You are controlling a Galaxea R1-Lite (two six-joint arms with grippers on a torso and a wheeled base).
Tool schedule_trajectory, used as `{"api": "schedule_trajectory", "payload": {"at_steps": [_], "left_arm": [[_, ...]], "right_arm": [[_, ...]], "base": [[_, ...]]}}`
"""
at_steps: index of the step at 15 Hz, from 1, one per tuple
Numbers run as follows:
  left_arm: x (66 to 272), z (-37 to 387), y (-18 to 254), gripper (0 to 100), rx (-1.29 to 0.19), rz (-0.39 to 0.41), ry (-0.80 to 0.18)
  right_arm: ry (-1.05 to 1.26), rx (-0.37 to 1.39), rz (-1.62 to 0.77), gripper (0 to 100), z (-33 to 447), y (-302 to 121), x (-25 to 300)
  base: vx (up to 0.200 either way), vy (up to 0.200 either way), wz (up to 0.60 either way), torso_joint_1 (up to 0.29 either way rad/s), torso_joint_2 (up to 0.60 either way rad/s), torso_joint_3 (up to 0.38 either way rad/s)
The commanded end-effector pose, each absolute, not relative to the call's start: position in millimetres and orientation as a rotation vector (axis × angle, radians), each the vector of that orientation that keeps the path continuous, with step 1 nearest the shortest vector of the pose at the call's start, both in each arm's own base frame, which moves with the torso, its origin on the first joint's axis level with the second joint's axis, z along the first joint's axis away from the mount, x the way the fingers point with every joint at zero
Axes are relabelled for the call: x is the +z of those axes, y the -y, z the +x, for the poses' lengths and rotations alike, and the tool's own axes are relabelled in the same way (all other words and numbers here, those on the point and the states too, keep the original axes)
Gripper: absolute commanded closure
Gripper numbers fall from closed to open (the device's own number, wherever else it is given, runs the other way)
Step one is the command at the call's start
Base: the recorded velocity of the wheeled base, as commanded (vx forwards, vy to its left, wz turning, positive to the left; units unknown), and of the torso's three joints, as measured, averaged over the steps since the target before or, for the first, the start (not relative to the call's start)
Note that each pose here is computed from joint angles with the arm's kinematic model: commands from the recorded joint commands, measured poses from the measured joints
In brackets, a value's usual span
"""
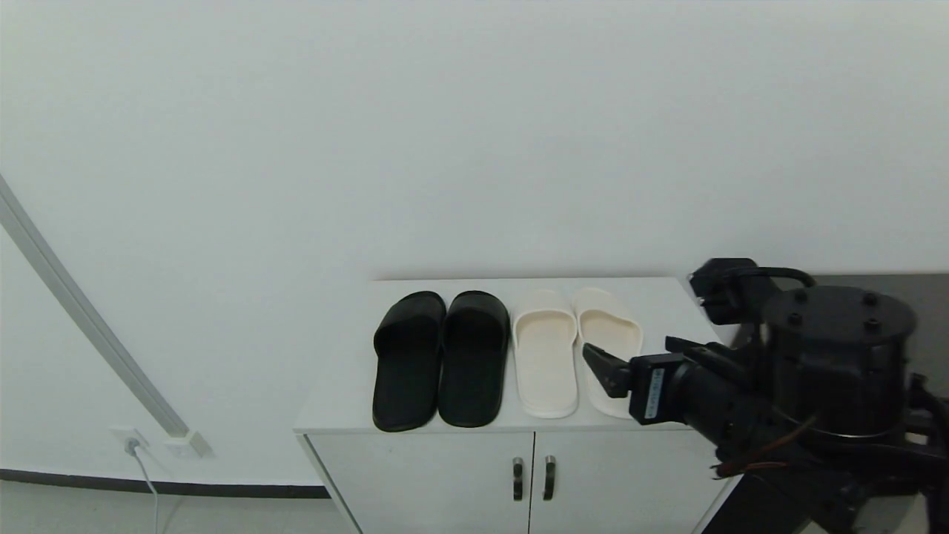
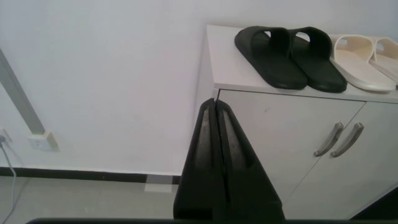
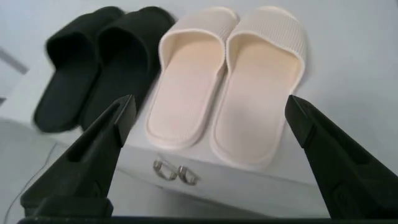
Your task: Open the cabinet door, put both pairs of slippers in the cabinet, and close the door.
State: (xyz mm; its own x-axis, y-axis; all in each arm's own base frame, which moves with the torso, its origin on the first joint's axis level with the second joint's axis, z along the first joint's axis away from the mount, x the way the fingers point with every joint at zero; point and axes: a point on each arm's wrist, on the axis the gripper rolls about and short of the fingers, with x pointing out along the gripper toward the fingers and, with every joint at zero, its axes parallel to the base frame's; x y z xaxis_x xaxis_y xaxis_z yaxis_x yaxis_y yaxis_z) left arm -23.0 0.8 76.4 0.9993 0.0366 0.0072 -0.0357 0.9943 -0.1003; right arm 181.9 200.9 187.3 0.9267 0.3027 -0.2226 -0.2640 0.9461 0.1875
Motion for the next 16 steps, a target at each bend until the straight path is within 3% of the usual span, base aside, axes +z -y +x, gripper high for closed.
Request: {"api": "schedule_trajectory", "payload": {"at_steps": [1,9,16], "left_arm": [[76.4,-22.9,-0.8,100,0.036,-0.101,0.008],[76.4,-22.9,-0.8,100,0.036,-0.103,0.008],[76.4,-22.9,-0.8,100,0.036,-0.106,0.008]], "right_arm": [[-0.285,0.249,0.112,0,203.7,-233.4,159.9],[-0.274,0.084,0.089,0,266.5,-269.1,121.7],[-0.253,0.004,0.076,0,326.2,-275.4,98.7]], "base": [[0.0,0.0,0.0,0.0,0.0,0.0],[0.0,0.0,0.0,0.0,0.0,0.0],[0.0,0.0,0.0,0.0,0.0,0.0]]}}
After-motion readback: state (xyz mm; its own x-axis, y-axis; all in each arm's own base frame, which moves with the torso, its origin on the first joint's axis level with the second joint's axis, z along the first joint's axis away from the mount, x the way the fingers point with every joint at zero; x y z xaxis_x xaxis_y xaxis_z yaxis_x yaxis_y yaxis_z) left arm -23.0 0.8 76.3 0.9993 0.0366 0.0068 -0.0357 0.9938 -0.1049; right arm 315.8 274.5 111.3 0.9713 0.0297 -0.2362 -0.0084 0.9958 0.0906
